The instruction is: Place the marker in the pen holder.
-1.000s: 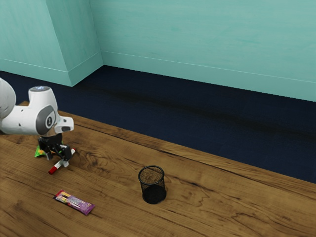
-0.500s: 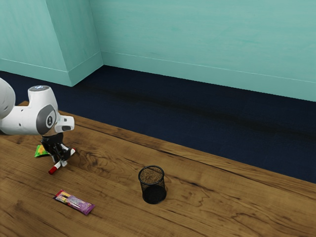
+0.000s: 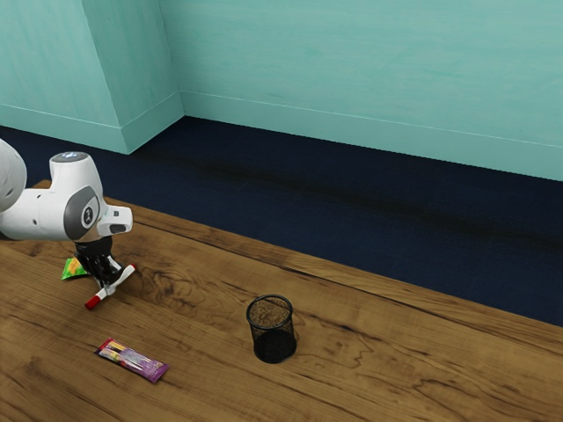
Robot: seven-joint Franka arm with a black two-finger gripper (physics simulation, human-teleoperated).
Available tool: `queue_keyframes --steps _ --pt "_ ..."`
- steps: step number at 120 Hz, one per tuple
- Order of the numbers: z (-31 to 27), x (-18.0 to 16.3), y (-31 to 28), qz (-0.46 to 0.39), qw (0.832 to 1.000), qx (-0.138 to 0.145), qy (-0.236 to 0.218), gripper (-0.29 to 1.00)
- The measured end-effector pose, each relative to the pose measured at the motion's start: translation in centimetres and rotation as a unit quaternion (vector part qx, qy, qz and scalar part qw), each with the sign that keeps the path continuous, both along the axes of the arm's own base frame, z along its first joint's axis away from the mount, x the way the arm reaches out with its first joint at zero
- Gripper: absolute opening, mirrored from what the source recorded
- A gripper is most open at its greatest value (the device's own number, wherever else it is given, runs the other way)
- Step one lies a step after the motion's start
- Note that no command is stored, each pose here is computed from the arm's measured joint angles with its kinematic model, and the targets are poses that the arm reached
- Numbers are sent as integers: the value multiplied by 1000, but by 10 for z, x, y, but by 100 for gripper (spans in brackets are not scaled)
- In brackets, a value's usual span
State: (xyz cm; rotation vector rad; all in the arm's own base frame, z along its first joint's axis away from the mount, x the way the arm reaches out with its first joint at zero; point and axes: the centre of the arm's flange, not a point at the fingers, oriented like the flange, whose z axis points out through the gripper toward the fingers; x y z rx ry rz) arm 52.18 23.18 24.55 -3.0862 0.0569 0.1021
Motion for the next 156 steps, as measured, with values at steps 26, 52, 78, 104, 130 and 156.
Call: queue_keyframes --steps 26,52,78,104,130,156 --pt "36 14 -23 -16 999 5 -30 -8" --pt "102 35 -93 -72 995 -1 -73 -8" --pt "137 52 -172 -138 987 -10 -86 -8" --pt "151 71 -261 -203 976 -28 -72 -8" --pt "150 75 -313 -238 970 -51 -22 -8" --pt "140 66 -360 -270 960 -71 36 -8"
